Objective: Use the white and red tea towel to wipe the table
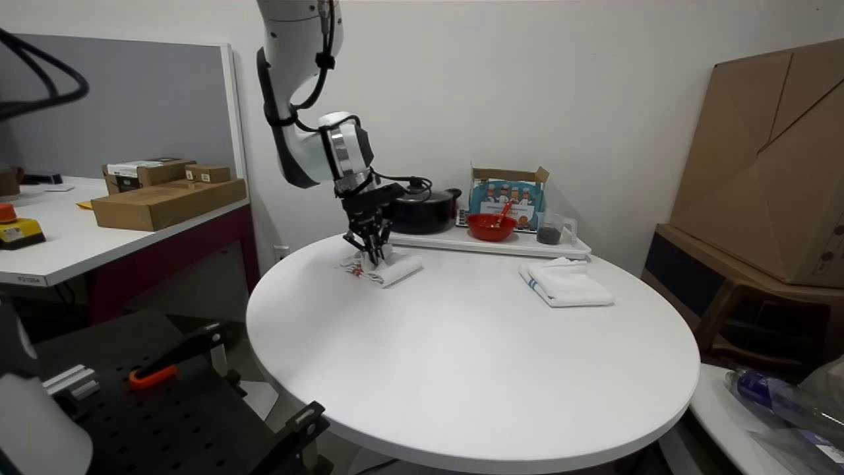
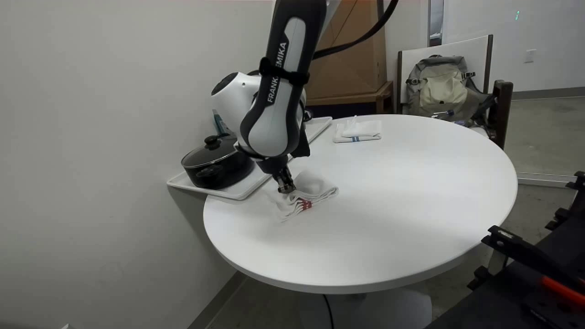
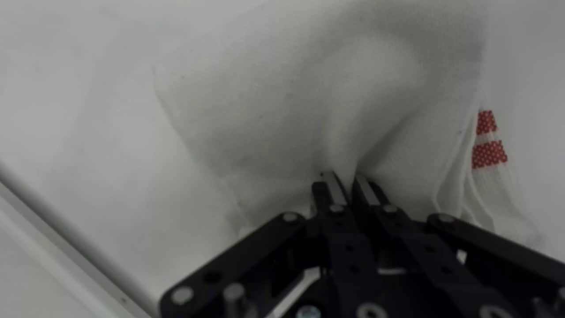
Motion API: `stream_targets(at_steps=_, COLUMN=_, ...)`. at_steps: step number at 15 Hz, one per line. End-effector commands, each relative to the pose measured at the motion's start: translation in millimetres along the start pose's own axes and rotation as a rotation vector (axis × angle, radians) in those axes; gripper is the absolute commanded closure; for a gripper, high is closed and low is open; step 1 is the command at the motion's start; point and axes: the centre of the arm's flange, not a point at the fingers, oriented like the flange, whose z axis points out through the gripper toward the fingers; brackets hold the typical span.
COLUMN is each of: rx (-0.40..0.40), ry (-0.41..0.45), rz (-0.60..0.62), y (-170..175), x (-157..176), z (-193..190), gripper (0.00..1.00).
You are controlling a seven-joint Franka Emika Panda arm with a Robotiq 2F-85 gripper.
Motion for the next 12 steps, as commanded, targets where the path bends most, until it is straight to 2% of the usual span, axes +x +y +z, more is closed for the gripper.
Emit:
stream_targets(at_steps=1, rx=0.012, ry=-0.018, rz=0.058, y=60.3, x=-20.6, z=33.8, gripper=0.95)
stream_targets(at_steps=8, rx=0.049, ry=-0.055, rz=0.285, y=134.0, x=-127.9, z=50.1, gripper=0.95)
stream_targets(at_steps=12, rx=0.083, ry=-0.093, rz=0.380, y=136.6, x=-177.2, z=54.5, gripper=0.95)
